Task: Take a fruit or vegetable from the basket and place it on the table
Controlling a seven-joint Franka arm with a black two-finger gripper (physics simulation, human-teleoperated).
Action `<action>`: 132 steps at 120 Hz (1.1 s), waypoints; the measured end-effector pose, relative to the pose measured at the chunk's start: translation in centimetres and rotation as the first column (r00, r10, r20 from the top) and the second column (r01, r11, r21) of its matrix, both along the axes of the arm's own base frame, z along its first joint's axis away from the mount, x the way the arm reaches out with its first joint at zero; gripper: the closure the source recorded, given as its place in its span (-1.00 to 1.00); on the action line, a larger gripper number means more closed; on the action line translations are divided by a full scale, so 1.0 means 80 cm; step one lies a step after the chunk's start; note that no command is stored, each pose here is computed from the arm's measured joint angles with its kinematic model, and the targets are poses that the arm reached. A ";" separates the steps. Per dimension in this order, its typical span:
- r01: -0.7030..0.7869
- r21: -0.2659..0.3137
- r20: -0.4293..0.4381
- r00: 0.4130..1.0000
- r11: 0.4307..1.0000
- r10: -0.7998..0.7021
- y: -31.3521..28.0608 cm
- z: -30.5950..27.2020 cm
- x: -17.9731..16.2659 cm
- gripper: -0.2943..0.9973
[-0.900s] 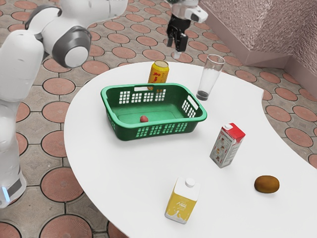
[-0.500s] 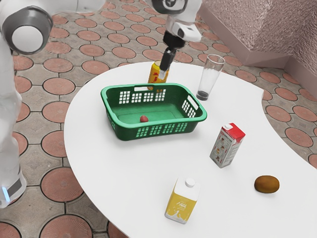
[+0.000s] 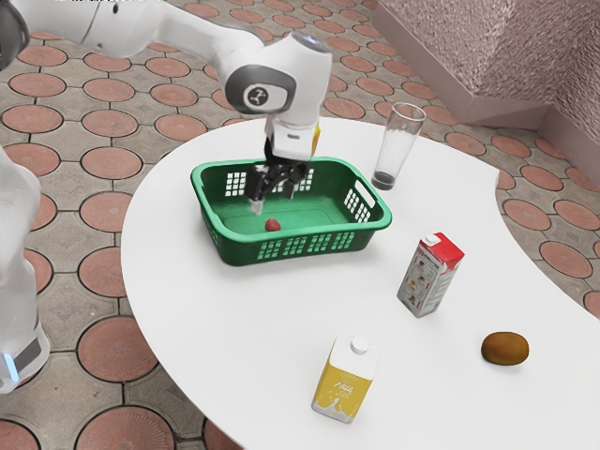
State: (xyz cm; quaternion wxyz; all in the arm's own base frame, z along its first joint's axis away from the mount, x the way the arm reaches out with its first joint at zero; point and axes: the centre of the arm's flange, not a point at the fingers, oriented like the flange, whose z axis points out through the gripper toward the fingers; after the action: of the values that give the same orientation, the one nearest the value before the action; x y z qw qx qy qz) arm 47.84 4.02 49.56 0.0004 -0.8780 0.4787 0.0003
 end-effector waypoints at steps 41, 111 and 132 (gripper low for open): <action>0.111 0.020 0.012 0.994 0.994 -0.111 0.017 -0.041 0.029 -0.54; 0.223 0.014 -0.021 0.975 0.975 -0.223 0.025 -0.069 0.034 -0.54; 0.241 0.008 -0.034 0.970 0.970 -0.241 0.027 -0.077 0.030 -0.54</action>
State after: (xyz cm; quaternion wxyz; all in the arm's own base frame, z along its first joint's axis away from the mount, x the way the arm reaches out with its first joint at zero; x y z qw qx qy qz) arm 50.23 6.17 43.42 -0.0020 -0.8132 0.5817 0.0179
